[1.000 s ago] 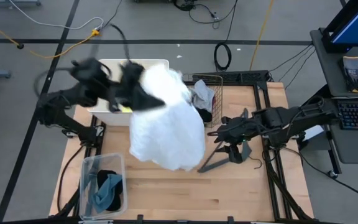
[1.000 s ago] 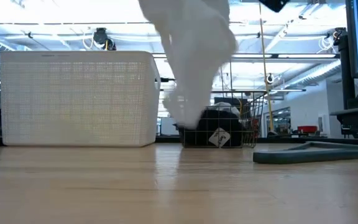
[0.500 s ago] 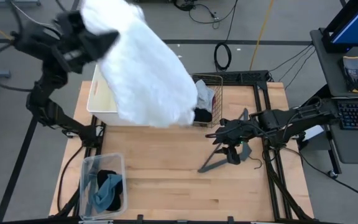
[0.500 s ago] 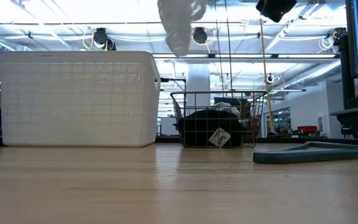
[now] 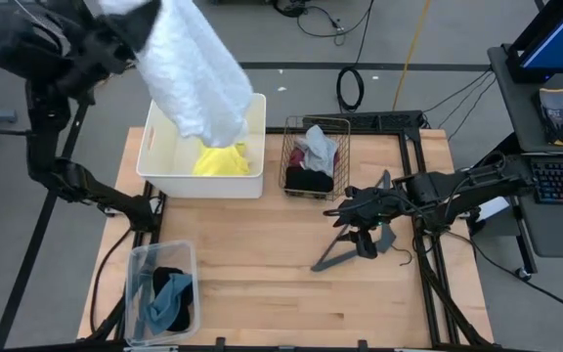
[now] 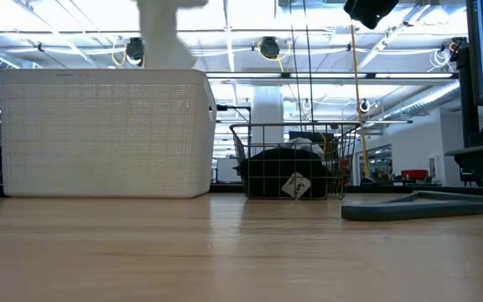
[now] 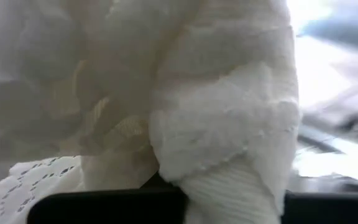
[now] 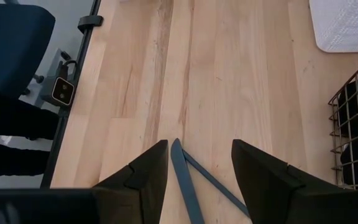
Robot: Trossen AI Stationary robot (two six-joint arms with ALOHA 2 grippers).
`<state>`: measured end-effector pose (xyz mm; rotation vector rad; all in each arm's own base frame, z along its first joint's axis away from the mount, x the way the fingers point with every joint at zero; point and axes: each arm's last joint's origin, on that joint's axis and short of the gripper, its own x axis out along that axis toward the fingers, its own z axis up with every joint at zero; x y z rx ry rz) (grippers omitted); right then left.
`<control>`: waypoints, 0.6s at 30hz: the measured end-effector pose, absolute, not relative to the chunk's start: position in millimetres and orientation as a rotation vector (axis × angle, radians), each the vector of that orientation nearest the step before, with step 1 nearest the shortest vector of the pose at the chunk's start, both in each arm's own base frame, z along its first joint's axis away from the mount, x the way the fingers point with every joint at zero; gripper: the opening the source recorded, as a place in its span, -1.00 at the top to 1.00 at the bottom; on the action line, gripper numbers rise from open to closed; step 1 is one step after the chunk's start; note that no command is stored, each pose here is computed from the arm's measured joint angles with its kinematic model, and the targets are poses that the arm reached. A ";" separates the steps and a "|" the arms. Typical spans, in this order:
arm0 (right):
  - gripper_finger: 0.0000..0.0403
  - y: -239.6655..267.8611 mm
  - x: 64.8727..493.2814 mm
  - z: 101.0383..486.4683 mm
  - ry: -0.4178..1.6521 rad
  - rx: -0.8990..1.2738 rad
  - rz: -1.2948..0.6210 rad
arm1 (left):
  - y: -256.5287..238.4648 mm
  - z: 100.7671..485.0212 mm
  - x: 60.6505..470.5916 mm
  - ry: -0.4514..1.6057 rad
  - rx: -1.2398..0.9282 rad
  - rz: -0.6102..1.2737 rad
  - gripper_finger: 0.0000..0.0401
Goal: Pick & Place Cloths
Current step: Put the white sweater into the white bin
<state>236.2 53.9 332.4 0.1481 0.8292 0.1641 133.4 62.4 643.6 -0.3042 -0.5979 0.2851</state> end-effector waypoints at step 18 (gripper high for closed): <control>0.16 54.3 238.1 334.1 0.804 0.151 0.168 | 103.7 550.0 176.6 0.248 -0.350 0.949 0.88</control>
